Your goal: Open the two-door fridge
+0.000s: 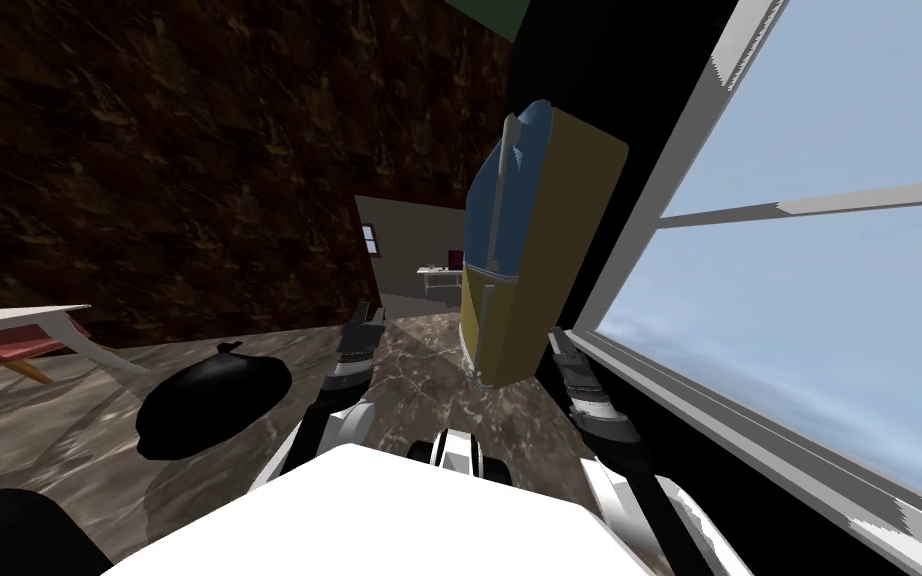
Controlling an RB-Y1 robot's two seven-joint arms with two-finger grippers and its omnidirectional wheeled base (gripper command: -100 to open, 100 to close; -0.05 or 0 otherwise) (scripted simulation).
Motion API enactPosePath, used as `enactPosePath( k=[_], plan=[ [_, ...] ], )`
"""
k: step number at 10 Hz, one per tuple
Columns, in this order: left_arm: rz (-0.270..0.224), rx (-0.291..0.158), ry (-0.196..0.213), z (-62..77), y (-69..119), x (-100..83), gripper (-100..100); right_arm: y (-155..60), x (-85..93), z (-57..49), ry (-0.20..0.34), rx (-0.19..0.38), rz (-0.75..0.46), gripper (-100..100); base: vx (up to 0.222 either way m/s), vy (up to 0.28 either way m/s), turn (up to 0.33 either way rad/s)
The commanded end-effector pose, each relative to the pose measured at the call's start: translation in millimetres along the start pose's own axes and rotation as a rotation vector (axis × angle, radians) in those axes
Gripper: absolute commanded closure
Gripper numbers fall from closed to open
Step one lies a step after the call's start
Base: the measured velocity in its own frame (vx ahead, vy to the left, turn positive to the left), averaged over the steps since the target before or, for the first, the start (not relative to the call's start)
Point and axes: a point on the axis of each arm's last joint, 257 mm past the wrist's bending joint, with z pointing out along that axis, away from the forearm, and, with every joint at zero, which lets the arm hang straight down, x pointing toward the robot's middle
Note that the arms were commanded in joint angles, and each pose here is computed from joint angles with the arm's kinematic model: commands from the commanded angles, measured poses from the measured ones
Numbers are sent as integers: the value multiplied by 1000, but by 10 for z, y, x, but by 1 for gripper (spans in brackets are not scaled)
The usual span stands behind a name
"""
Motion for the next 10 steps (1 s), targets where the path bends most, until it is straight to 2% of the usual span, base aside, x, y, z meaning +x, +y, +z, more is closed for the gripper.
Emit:
enactPosePath(
  k=[1, 2, 4, 5, 7, 8, 10],
  plan=[
    [0, 0, 0, 0, 0, 0, 0, -5, -109, -22, 45, -31, -179, -100, 145, 115, -78],
    [0, 0, 0, 0, 0, 0, 0, -5, -109, -22, 45, -32, -188, -100, 107, 70, -40],
    [0, 0, 0, 0, 0, 0, 0, 1, -201, -32, 77, -61, -331, -100, 117, 69, -77],
    [0, 0, 0, 0, 0, 0, 0, 1, -201, -32, 77, -61, -338, -100, 105, 55, -37],
    [0, 0, 0, 0, 0, 0, 0, 9, -297, -38, 110, -95, -487, -100, 130, 72, -76],
    [0, 0, 0, 0, 0, 0, 0, 9, -297, -38, 109, -95, -496, -100, 105, 77, -44],
    [0, 0, 0, 0, 0, 0, 0, 16, -394, -38, 145, -133, -646, -100, 119, 86, -81]
  ],
)
